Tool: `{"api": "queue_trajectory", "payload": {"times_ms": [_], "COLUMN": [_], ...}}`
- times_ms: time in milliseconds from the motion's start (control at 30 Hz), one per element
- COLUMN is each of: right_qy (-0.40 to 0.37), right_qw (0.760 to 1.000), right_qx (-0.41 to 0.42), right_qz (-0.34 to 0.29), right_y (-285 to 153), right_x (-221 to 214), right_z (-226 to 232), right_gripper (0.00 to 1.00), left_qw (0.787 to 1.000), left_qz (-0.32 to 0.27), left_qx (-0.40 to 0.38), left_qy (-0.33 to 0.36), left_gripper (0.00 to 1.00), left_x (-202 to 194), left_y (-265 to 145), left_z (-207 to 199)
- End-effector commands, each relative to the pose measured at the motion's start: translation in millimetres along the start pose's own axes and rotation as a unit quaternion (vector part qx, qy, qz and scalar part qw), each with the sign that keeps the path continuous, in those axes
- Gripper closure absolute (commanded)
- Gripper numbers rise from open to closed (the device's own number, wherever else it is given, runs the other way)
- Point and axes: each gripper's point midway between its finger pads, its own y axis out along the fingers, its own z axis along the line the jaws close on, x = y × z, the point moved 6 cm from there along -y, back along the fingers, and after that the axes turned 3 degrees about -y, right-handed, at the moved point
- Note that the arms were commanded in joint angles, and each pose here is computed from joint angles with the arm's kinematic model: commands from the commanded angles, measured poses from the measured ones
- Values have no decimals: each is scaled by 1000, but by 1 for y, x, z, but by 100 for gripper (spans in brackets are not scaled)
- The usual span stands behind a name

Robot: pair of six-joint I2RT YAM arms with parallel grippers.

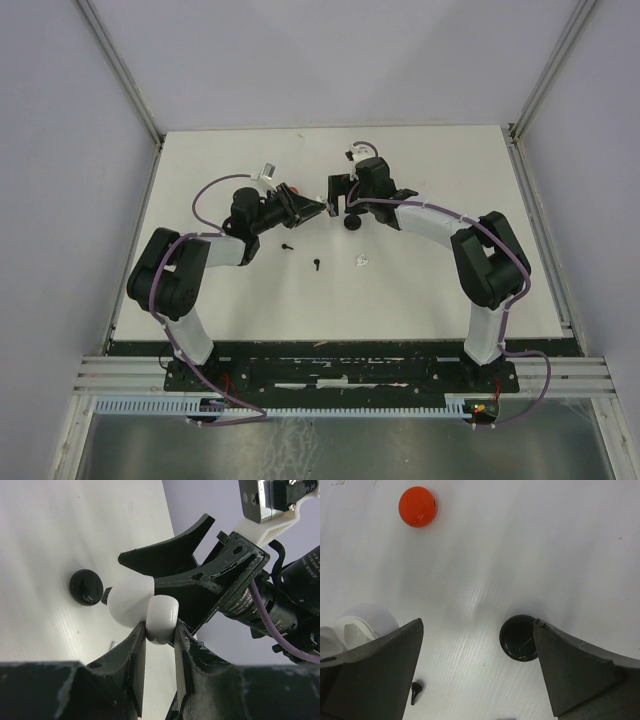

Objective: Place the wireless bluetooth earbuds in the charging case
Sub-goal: Open the charging case, then pick up the earbud from the center of the board.

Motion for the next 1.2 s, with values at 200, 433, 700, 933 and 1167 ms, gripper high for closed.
{"api": "queue_trajectory", "payload": {"times_ms": [200,433,700,933,1167], "right_qy": [-5,-7,-31,-39,-49], "right_qw": [998,992,986,985,991], "right_qx": [-24,-109,-160,-166,-99], "right_qz": [-55,-55,-34,1,80], "right_y": [-35,-77,-115,-126,-119], "right_x": [21,18,13,-10,-38], "right_z": [6,-23,-36,-42,-30], "right_gripper": [1,1,0,1,14], "left_qw": [999,996,980,969,972], "left_qz": [5,24,73,101,116], "left_qx": [-38,-81,-178,-198,-174], "left_qy": [2,0,-54,-105,-103], "left_gripper": [75,75,75,76,77], "left_x": [5,12,12,9,8], "left_y": [-10,-22,-27,-35,-40], "left_z": [-10,-8,-14,-2,3]}}
